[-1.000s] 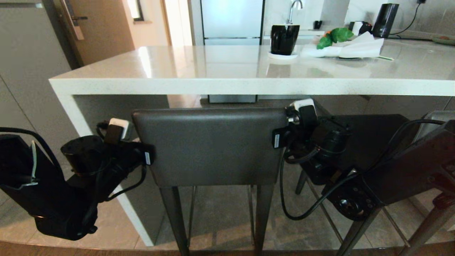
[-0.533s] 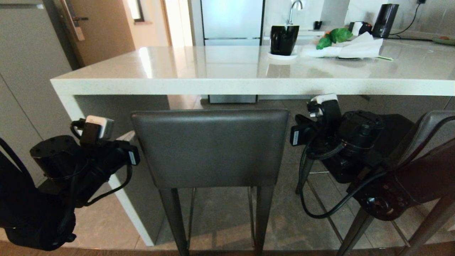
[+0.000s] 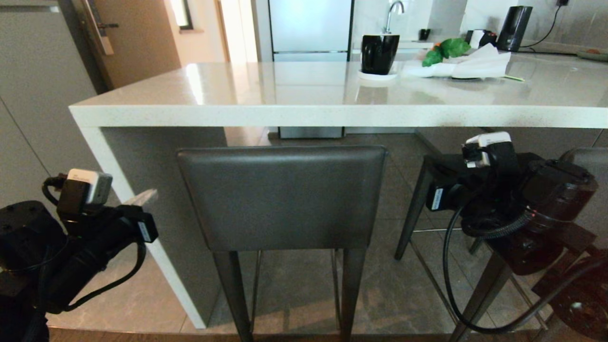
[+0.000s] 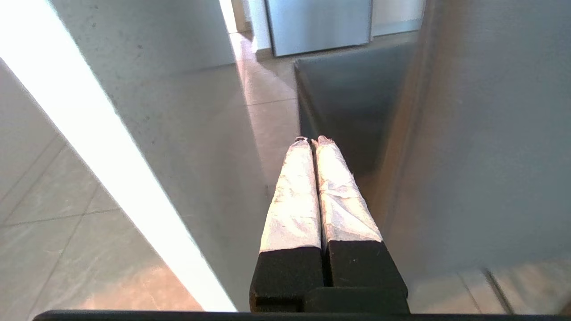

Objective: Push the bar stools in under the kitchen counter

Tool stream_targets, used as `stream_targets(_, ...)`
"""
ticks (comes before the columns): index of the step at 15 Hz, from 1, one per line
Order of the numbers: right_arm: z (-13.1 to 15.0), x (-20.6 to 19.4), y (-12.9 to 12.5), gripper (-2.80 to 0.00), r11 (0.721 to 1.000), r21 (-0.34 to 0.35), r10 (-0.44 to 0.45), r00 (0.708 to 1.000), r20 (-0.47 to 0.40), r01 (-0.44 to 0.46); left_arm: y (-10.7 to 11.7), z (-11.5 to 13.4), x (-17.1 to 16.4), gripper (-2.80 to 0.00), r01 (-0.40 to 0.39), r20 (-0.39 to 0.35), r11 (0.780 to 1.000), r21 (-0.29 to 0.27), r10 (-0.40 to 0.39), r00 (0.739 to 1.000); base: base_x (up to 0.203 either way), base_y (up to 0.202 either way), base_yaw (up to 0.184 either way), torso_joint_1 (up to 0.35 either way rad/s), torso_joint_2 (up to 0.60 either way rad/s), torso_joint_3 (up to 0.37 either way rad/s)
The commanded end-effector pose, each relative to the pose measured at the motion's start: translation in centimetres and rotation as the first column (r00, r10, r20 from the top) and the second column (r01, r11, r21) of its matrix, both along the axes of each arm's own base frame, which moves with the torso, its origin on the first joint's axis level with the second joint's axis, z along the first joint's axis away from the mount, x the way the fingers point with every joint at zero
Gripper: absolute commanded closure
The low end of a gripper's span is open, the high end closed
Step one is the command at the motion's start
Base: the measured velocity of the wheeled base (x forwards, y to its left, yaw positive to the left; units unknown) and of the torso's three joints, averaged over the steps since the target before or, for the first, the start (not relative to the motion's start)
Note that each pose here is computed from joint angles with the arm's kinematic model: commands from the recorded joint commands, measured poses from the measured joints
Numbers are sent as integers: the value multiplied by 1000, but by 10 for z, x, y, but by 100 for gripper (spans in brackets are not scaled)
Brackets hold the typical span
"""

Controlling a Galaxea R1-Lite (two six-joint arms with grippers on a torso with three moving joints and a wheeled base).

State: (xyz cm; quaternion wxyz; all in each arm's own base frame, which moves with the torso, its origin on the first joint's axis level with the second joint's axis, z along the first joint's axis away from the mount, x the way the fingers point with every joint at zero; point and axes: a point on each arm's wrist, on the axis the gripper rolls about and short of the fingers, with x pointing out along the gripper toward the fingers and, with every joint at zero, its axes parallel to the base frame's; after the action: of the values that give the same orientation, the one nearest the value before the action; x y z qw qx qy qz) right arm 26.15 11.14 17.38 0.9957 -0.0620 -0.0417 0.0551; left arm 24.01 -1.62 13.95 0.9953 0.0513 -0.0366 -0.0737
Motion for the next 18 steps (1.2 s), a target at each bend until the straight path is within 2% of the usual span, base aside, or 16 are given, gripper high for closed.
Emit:
stream_targets(1, 12, -28, -11, 0, 1000, 17, 0, 999, 36, -1, -1, 12, -27, 0, 9, 50, 1000, -4, -9, 999, 0, 0, 0, 0, 0, 0)
stream_targets(3, 23, -49, -23, 0, 999, 41, -26, 997, 74, 23, 0, 21, -46, 0, 7, 93, 1000, -6, -6, 996, 0, 0, 0, 0, 0, 0)
stream_targets(5, 33, -69, -47, 0, 993, 65, -105, 988, 118, 97, 3, 30, -65, 0, -12, 145, 1000, -12, 14, 989, 0, 0, 0, 0, 0, 0)
stream_targets(7, 41, -93, -76, 0, 976, 82, -214, 964, 160, 203, 5, 37, -88, 0, -36, 199, 999, -22, 39, 979, 0, 0, 0, 0, 0, 0)
stream_targets(10, 51, -141, -94, 0, 965, 98, -262, 935, 241, 245, 13, 45, -118, 0, -99, 275, 994, -38, 106, 956, 0, 0, 0, 0, 0, 0)
stream_targets(13, 52, -190, -109, 0, 947, 95, -321, 908, 270, 307, 15, 54, -150, 0, -111, 328, 993, -46, 120, 937, 0, 0, 0, 0, 0, 0)
stream_targets(15, 49, -220, -114, 0, 942, 82, -336, 905, 261, 326, 15, 62, -174, 0, -107, 341, 993, -56, 120, 932, 0, 0, 0, 0, 0, 0)
stream_targets(17, 51, -244, -117, 0, 941, 47, -337, 915, 221, 335, 15, 64, -202, 0, -91, 289, 993, -73, 108, 951, 0, 0, 0, 0, 0, 0)
stream_targets(18, 59, -253, -118, 0, 940, 47, -340, 909, 239, 339, 15, 65, -216, 0, -78, 255, 994, -79, 96, 962, 0, 0, 0, 0, 0, 0)
